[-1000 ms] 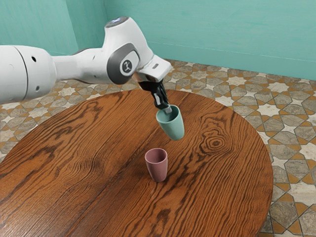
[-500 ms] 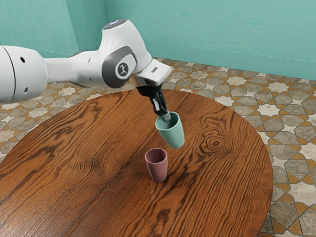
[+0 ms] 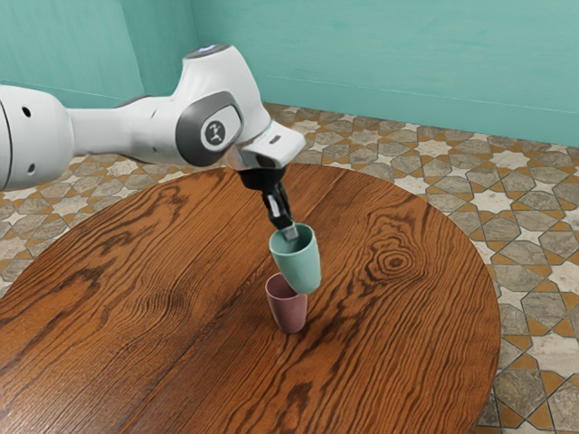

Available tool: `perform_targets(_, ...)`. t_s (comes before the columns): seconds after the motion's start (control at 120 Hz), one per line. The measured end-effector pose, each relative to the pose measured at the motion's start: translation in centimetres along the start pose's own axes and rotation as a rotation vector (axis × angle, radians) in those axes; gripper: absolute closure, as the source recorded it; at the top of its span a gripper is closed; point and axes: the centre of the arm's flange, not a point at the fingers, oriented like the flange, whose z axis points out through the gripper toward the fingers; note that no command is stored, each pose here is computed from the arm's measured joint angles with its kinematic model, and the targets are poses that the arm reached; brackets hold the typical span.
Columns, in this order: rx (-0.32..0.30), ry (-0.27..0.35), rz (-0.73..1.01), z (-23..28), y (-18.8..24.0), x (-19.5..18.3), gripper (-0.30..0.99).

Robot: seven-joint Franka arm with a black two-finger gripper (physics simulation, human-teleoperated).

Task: Place the left cup onto the right cup

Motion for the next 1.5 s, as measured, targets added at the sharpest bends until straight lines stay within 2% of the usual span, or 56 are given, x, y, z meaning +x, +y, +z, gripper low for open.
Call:
perform_targets(0.6, 0.029, -0.168, 0.019, 1.3, -0.9, -1.5, 0.79)
perform_targets(1.0, 0.055, -0.207, 0.033, 1.7, -1.7, -1.3, 0.79)
perform_targets(1.5, 0.070, -0.221, 0.046, 2.6, -2.9, -0.4, 0.79)
